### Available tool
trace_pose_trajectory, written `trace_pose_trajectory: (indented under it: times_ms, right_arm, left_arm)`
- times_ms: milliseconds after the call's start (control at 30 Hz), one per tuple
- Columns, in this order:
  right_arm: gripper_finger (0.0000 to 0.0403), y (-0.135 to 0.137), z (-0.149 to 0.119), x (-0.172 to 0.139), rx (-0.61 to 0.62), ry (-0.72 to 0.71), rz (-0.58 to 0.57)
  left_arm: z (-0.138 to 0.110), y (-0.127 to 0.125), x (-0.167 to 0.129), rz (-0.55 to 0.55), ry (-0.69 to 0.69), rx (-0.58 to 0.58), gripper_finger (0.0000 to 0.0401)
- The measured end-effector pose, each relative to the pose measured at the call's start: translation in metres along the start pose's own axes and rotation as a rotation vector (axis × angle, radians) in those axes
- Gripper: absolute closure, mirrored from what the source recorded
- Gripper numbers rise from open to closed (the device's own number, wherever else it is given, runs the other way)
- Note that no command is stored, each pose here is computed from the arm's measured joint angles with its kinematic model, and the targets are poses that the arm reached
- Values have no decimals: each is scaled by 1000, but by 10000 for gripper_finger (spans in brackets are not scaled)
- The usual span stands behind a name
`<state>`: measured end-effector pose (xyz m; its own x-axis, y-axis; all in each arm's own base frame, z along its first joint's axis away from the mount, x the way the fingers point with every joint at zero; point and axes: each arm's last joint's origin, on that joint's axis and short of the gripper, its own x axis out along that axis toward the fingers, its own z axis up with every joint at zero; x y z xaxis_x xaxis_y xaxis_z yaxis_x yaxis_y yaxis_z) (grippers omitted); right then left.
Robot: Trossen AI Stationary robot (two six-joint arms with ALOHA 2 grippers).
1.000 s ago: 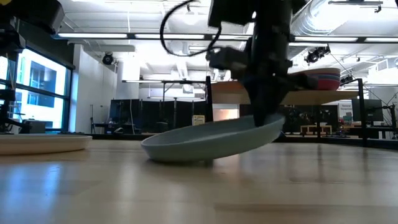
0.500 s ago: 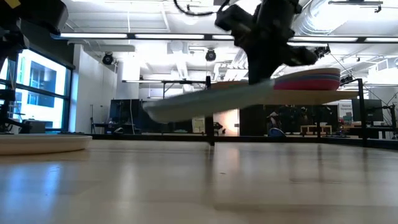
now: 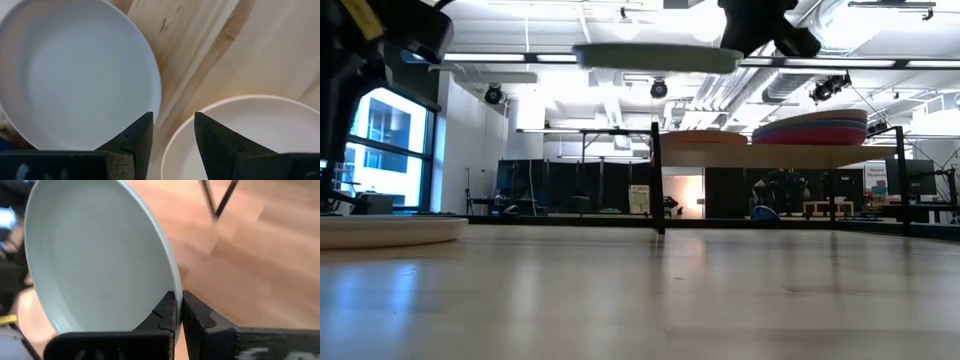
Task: Place and stack plates onto a shelf
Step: Stack the light blue plate on top of the brown plate on the shelf
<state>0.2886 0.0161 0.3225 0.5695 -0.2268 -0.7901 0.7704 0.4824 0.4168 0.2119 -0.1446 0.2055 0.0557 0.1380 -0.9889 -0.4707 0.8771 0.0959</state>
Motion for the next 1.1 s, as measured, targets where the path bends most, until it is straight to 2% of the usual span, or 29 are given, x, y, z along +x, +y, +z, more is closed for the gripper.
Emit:
trace_pose_trajectory:
  times_ms: [200,433,700,900,1100]
  right_arm:
    - [403,-23,31,-29,20,-137,3]
    - [403,-56,66,-44,73,-235,-55]
    - [403,-94,103,-43,165,-311,-174]
    - [403,-117,120,-46,223,-350,-240]
    - [403,-127,131,-31,220,-297,-264]
  left_arm:
    - [10,6,2,5,3,-15,268]
    - [19,11,3,9,7,-44,268]
    - [30,18,5,14,13,-78,268]
    - [37,23,6,19,13,-107,268]
    - [44,29,8,32,2,-121,268]
